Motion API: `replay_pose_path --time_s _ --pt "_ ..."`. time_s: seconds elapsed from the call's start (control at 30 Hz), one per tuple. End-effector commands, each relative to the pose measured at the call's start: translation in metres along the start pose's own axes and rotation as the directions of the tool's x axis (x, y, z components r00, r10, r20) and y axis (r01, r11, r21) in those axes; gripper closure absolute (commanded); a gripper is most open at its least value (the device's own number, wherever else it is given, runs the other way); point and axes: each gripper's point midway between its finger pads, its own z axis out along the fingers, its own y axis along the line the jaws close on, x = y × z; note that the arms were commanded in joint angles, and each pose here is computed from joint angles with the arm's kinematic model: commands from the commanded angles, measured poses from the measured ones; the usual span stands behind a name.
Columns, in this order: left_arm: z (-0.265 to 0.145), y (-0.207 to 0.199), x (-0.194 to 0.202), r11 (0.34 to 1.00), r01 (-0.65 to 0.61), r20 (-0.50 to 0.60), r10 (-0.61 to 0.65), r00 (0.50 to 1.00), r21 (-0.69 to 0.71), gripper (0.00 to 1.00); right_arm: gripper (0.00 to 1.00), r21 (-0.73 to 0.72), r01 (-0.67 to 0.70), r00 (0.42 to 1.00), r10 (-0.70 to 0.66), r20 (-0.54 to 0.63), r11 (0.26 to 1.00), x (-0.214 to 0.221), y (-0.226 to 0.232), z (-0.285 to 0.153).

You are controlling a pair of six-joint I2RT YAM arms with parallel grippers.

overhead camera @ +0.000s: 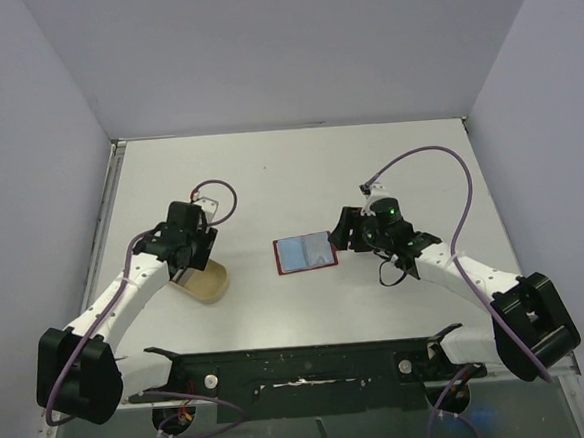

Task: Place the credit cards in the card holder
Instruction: Pick up the credit card from the storage box.

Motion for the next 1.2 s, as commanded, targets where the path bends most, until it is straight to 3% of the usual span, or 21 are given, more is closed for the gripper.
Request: replay_pose_path --time_s 0.0,0.87,1.17 --pt "0.011 0.0 -0.013 0.999 -0.039 0.068 0.038 0.997 0.009 0.46 0.41 -0.045 0.032 0.998 -0.029 0.055 0.998 -0.028 0.015 -0.002" --pt "0.041 0.01 0.015 0.991 -0.086 -0.066 0.08 0.995 -0.098 0.52 0.4 -0.073 0.008 0.997 -0.003 0.074 0.997 -0.029 0.013 -0.007" --pt "0.04 0.018 0.018 0.985 -0.098 -0.09 0.085 0.992 -0.144 0.61 0.4 -0.072 0.014 0.996 -0.007 0.088 0.997 -0.031 0.012 -0.01"
